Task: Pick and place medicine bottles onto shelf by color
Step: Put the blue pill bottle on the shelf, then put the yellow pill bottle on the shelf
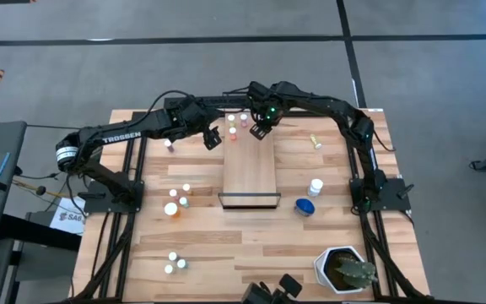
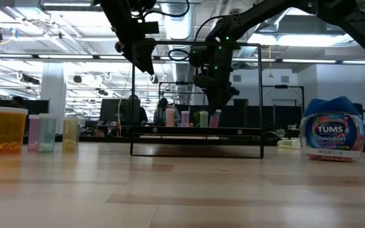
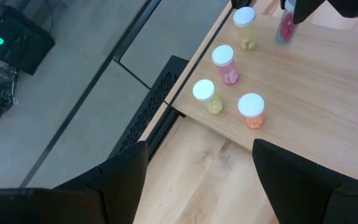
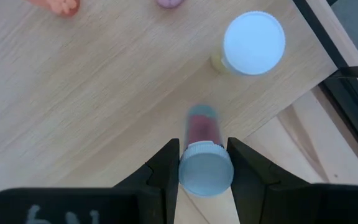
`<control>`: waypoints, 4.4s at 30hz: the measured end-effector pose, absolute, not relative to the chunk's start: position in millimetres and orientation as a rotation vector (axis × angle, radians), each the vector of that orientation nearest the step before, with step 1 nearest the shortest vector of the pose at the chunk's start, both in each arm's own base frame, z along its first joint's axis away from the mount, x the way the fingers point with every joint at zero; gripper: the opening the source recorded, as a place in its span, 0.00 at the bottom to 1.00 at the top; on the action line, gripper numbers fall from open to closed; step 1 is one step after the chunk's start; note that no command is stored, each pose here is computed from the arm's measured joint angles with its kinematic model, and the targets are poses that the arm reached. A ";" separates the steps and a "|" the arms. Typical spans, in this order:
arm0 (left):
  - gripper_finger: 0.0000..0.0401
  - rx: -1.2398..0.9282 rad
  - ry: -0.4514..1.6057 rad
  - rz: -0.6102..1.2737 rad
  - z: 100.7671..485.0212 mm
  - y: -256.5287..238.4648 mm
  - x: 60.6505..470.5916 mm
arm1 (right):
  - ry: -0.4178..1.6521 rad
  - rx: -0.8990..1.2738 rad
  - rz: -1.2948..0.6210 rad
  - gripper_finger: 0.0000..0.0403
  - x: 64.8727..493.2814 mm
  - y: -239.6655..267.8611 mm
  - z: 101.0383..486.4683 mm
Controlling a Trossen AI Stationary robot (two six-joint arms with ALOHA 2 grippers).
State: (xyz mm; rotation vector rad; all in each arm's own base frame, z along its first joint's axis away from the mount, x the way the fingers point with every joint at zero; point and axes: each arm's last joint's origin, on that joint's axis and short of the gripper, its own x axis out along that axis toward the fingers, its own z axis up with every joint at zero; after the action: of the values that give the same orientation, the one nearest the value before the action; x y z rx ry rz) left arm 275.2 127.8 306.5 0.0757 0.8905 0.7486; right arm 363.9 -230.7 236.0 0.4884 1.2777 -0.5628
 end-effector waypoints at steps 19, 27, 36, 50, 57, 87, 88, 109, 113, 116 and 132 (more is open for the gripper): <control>0.70 0.076 0.891 0.748 306.5 127.8 275.2 | 1.240 0.450 -0.546 0.50 367.6 -232.9 237.1; 0.70 0.076 0.891 0.748 306.5 127.8 275.1 | 1.236 0.423 -0.530 0.53 367.6 -233.9 248.2; 0.70 0.074 0.893 0.740 306.3 127.6 275.2 | 1.269 0.333 -0.622 0.50 357.8 -232.2 275.8; 0.70 0.037 0.885 0.605 305.2 124.2 277.9 | 1.249 0.377 -0.756 0.48 295.2 -202.3 308.7; 0.70 0.053 0.873 0.600 306.3 124.6 279.0 | 1.245 0.545 -0.879 0.47 244.6 -168.5 264.5; 0.70 0.015 0.796 0.589 310.1 125.7 283.9 | 1.128 0.754 -1.185 0.40 181.9 -177.8 179.6; 0.70 0.016 0.796 0.589 310.1 125.8 283.9 | 1.120 0.760 -1.187 0.40 180.6 -179.1 177.9; 0.70 0.043 0.802 0.577 310.3 125.9 284.0 | 1.032 0.809 -1.198 0.39 166.3 -183.3 151.8; 0.70 0.043 0.802 0.577 310.3 125.9 284.0 | 1.014 0.789 -1.188 0.39 167.1 -185.9 152.6; 0.70 0.043 0.802 0.577 310.3 125.9 284.0 | 1.010 0.778 -1.180 0.39 167.8 -186.4 152.9; 0.70 0.042 0.804 0.578 310.1 125.9 283.8 | 0.995 0.789 -1.156 0.39 163.9 -179.7 138.5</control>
State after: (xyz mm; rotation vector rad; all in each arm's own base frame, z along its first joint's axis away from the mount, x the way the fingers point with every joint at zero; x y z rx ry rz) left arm 283.8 125.9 310.1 0.0416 0.8041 0.5778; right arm 163.9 -179.7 138.5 0.7888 0.9953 -1.1563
